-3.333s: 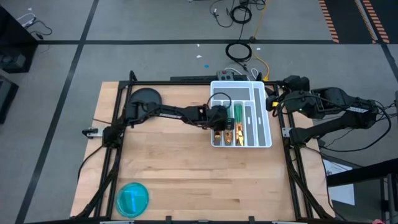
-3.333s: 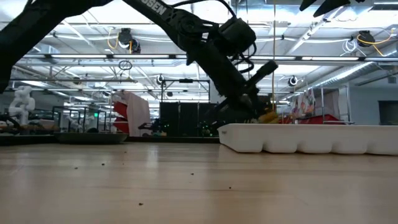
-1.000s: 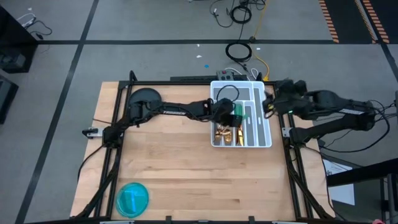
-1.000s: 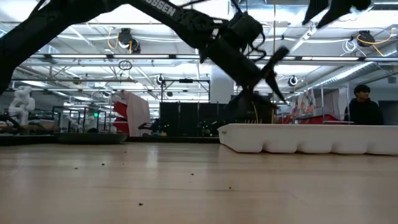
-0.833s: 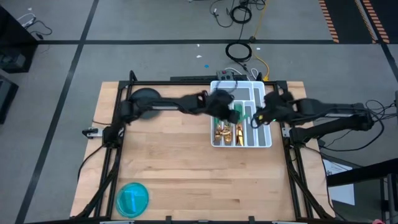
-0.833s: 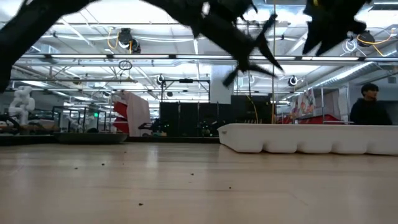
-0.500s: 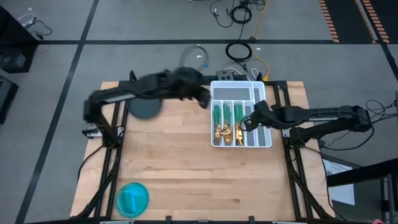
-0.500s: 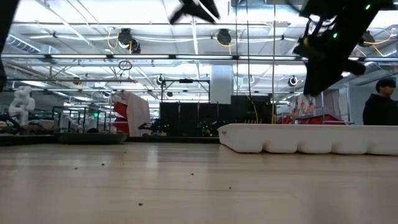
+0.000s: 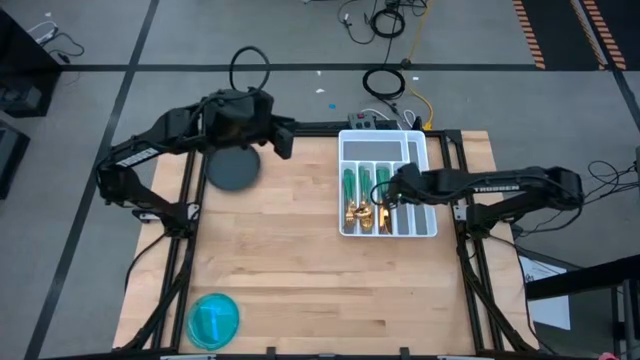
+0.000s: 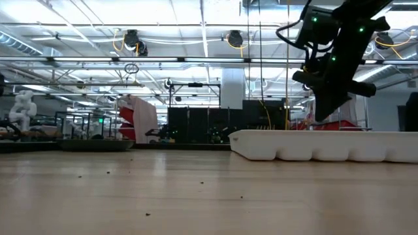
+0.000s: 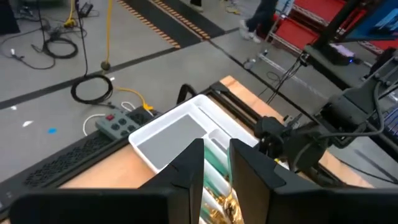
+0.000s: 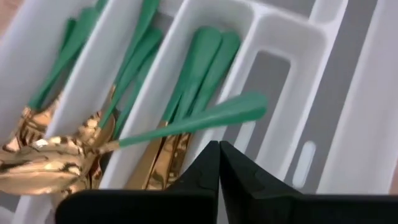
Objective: Sort silverware
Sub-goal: Put the green spoon into the white silverware organizer
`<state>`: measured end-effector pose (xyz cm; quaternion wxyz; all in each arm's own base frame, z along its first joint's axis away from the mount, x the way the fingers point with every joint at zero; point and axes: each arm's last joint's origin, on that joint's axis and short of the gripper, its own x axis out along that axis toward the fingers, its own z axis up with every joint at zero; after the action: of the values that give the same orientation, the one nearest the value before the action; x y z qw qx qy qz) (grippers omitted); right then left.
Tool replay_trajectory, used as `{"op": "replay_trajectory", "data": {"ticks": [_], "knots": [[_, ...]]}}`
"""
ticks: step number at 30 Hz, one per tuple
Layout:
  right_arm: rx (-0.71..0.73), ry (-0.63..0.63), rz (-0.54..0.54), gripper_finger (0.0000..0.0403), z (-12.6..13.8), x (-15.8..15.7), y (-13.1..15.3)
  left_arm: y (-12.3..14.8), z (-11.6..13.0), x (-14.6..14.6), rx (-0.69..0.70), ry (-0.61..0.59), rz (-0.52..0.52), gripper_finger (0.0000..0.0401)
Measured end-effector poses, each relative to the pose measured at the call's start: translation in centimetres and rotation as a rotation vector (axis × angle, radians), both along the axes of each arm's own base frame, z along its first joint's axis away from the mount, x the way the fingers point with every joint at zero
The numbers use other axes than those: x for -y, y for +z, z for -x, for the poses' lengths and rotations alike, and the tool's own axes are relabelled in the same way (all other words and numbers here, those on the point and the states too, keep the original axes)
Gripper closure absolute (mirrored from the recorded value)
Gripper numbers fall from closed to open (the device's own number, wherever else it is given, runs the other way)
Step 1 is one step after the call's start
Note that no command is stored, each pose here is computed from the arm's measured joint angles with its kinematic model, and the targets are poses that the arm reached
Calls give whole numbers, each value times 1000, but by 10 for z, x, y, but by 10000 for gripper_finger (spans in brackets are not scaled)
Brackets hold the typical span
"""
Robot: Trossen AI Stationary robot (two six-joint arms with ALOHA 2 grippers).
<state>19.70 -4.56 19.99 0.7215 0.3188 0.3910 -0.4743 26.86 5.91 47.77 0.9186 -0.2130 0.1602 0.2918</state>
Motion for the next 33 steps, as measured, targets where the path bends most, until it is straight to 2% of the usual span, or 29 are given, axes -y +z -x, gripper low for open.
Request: {"op": "replay_trajectory", "data": {"ticks": [6,9,13,27,33], "knots": [[-19,0,-79,403,-1,-4,-5,-4,2,0,-55,-5,0,318],[-86,-25,-108,403,3,-3,-10,-7,-1,0,-89,-22,-25,318],[-156,1,-120,403,1,4,-18,-8,-2,0,-96,-25,-29,318],[-147,48,-85,403,-21,47,-46,-8,-1,0,-132,-62,-93,318],[-74,113,2,403,-35,66,-33,-8,-1,0,-155,-84,-130,318]]}}
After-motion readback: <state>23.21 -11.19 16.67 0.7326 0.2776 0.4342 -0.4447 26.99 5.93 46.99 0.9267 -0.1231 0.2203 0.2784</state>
